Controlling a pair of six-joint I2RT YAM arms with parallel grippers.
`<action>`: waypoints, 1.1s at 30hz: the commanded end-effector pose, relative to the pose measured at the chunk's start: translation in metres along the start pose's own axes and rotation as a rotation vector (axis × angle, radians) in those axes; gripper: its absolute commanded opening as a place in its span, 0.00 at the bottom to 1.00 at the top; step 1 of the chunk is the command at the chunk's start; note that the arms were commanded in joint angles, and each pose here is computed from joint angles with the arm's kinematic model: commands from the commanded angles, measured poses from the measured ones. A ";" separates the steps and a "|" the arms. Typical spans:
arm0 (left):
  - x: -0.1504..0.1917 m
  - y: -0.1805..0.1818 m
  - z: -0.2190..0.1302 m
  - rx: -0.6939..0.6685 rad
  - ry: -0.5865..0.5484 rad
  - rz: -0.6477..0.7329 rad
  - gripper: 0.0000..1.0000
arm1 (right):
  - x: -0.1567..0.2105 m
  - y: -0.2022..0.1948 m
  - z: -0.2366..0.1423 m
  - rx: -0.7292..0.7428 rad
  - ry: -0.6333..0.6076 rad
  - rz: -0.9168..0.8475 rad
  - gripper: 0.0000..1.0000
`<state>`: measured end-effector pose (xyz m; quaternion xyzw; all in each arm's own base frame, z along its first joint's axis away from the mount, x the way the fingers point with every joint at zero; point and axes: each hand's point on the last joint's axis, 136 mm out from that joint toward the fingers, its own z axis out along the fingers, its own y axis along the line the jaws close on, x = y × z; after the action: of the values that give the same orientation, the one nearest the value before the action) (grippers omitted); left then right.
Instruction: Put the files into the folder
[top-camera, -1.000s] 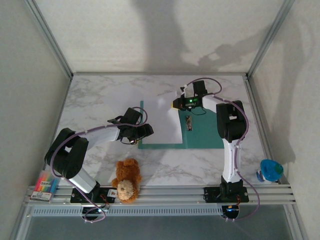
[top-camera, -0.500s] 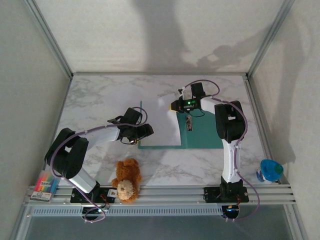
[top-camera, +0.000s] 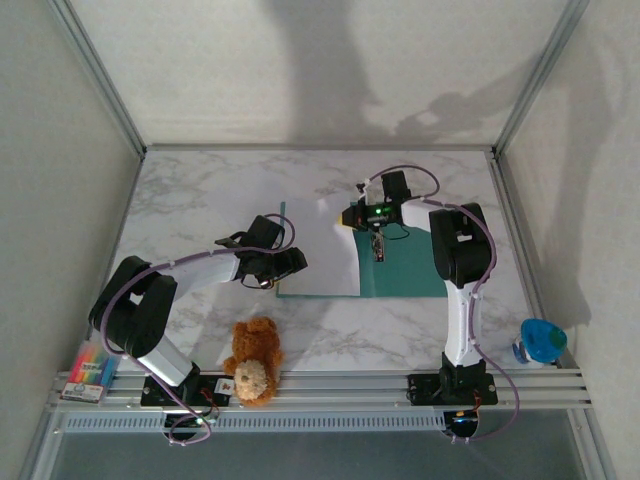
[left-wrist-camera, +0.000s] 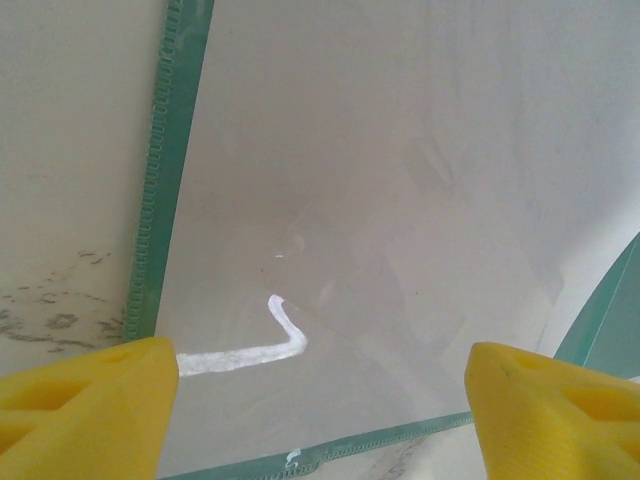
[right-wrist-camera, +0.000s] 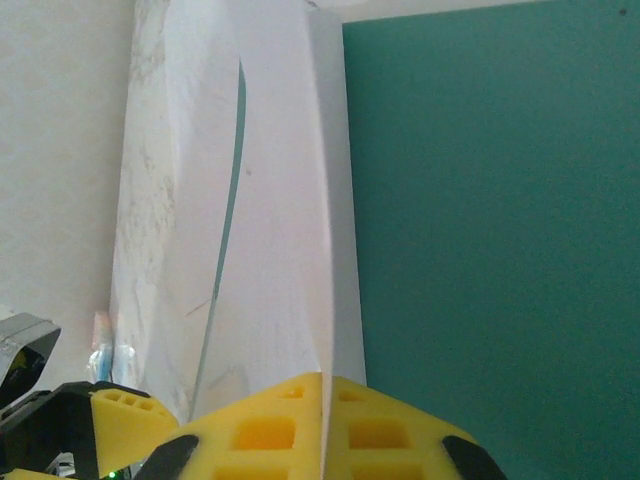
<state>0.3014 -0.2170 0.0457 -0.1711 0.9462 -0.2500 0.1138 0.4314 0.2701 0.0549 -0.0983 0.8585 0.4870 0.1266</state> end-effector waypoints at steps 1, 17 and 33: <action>0.000 -0.003 -0.008 -0.001 -0.017 0.003 0.76 | -0.007 0.020 -0.005 -0.027 -0.026 -0.039 0.00; 0.002 0.000 -0.011 -0.001 -0.022 -0.002 0.76 | -0.011 0.024 0.000 -0.031 -0.013 -0.048 0.04; -0.002 -0.004 -0.018 0.003 -0.042 0.003 0.76 | -0.012 0.041 -0.018 0.022 0.018 -0.091 0.28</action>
<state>0.3028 -0.2163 0.0593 -0.1711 0.9419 -0.2586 0.1290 0.4264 0.2770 0.0639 -0.1140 0.8615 0.4808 0.1165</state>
